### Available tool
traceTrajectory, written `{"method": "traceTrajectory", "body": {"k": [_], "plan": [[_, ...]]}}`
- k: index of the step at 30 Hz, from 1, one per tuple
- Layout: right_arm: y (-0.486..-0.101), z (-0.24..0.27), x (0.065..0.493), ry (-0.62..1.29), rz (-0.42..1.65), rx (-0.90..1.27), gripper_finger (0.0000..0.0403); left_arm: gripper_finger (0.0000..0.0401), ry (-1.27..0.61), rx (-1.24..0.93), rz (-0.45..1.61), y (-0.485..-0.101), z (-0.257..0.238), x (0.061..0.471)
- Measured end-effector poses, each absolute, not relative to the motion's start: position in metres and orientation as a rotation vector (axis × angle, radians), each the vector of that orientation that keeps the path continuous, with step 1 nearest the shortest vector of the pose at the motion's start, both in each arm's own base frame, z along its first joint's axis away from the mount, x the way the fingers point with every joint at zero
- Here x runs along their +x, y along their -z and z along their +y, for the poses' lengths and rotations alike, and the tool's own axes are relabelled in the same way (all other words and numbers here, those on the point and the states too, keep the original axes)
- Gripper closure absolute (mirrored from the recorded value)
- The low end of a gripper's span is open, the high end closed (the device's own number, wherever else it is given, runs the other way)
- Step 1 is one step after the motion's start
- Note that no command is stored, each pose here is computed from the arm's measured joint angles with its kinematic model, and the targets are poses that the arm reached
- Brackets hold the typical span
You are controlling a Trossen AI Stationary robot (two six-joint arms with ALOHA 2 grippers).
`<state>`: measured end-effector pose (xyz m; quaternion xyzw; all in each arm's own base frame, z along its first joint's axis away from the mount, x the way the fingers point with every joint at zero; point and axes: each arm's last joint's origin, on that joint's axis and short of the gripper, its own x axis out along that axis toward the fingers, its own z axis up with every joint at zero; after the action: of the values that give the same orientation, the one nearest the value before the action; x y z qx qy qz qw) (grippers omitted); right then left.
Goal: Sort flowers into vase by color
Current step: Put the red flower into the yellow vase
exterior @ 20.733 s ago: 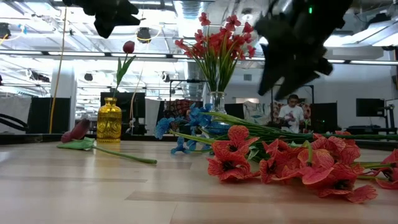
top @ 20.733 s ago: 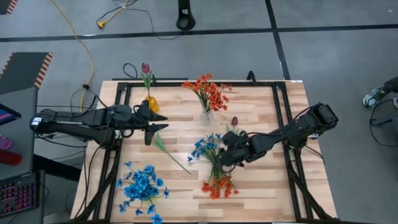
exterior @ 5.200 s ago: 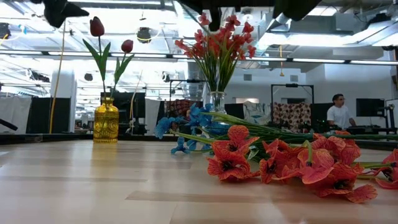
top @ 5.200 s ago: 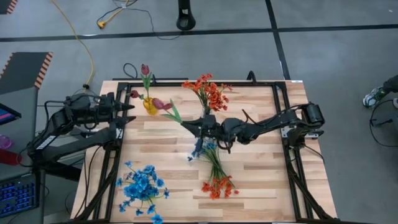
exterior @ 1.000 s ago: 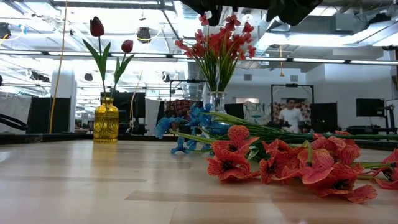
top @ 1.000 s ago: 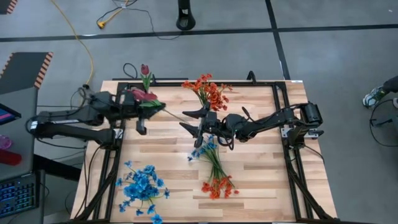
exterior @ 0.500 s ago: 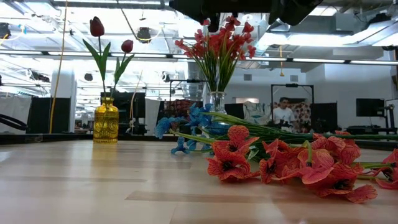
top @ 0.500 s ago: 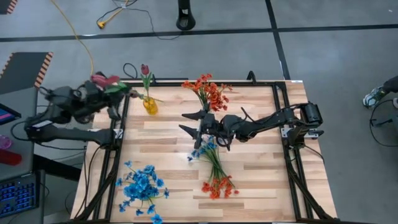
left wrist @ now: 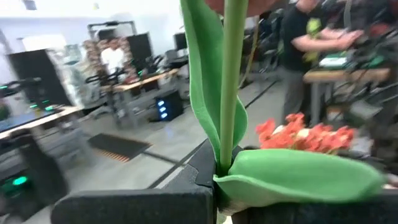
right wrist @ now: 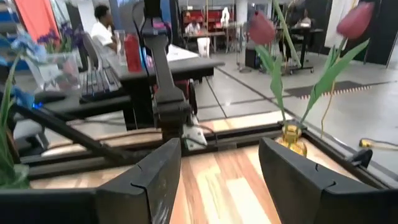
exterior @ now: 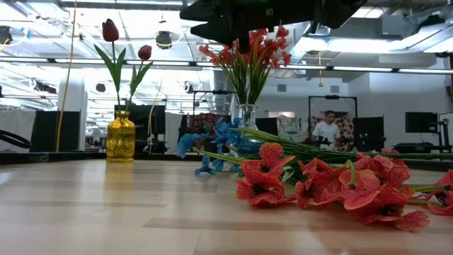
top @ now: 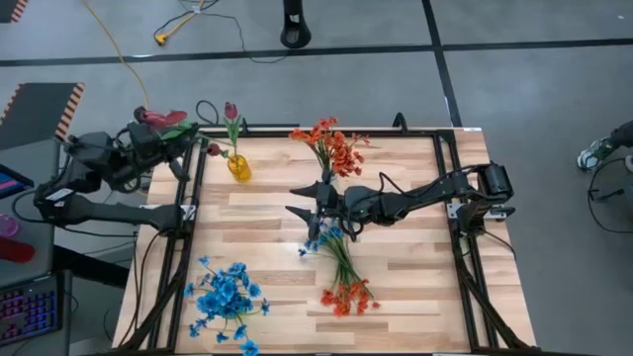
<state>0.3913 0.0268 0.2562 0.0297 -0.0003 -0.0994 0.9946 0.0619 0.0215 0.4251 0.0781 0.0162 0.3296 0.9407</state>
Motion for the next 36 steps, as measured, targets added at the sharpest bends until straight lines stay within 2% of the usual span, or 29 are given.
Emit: {"method": "traceTrajectory", "body": {"k": [15,36], "plan": [[-0.252,0.043,0.39,0.156,0.042,0.051,0.0158,0.0401,-0.751,0.159,0.211,-0.41,0.029,0.077],[-0.248,0.046,0.389,0.151,0.09,0.042,0.0159,0.0401,-0.804,0.131,0.409,-0.393,0.057,0.121]]}}
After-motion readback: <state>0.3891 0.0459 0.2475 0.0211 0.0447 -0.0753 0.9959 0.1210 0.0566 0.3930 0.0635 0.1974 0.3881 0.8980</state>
